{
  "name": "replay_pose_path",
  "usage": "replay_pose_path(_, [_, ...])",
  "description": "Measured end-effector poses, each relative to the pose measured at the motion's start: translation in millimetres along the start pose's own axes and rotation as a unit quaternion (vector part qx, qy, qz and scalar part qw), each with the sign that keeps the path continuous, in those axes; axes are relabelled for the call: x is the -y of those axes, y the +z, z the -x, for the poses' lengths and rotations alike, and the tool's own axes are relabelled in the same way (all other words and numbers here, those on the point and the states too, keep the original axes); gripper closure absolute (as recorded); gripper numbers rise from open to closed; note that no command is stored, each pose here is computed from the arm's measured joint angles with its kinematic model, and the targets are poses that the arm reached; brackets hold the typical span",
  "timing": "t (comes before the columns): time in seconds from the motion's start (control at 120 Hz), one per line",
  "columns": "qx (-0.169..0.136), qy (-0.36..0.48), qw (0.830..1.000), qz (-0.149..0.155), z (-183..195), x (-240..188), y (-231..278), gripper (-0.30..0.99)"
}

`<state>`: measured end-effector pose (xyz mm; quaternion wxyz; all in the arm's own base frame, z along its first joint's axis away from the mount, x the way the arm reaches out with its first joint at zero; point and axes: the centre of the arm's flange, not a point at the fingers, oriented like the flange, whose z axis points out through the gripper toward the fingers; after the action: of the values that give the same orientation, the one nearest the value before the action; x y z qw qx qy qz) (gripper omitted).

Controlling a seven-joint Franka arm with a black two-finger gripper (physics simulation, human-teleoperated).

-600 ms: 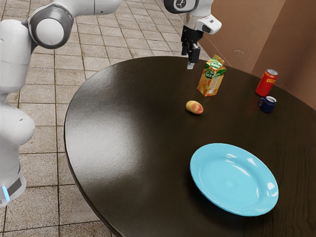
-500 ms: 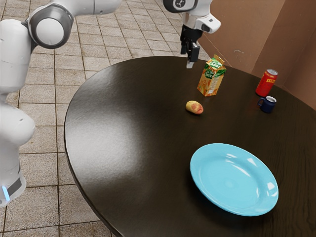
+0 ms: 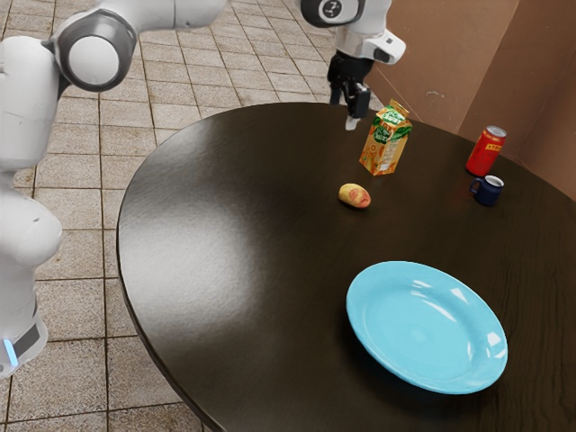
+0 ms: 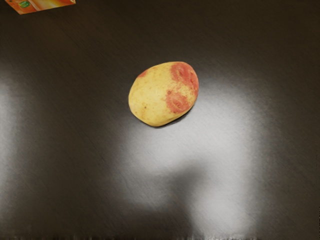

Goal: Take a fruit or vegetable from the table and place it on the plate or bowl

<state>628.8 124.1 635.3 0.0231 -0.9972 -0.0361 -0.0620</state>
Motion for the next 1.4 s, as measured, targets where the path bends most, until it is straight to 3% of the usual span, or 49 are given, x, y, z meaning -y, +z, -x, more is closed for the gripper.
replay_pose_path(0.175, [-0.011, 0.037, 0.999, 0.027, -6, -15, -1, 0.00])
replay_pose_path(0.358, [-0.027, 0.117, 0.992, 0.022, -29, -43, 20, 0.00])
replay_pose_path(0.442, [-0.015, 0.146, 0.989, 0.022, -25, -43, 22, 0.00])
replay_pose_path(0.525, [0.021, 0.174, 0.984, 0.033, -20, -44, 50, 0.00])
replay_pose_path(0.617, [0.042, 0.232, 0.970, 0.055, -20, -73, 76, 0.00])
replay_pose_path(0.775, [0.063, 0.301, 0.948, 0.086, -20, -84, 114, 0.00])
replay_pose_path(1.075, [0.056, 0.369, 0.923, 0.093, -26, -50, 130, 0.00])
replay_pose_path(1.4, [0.006, 0.417, 0.903, 0.104, -62, -5, 157, 0.00])
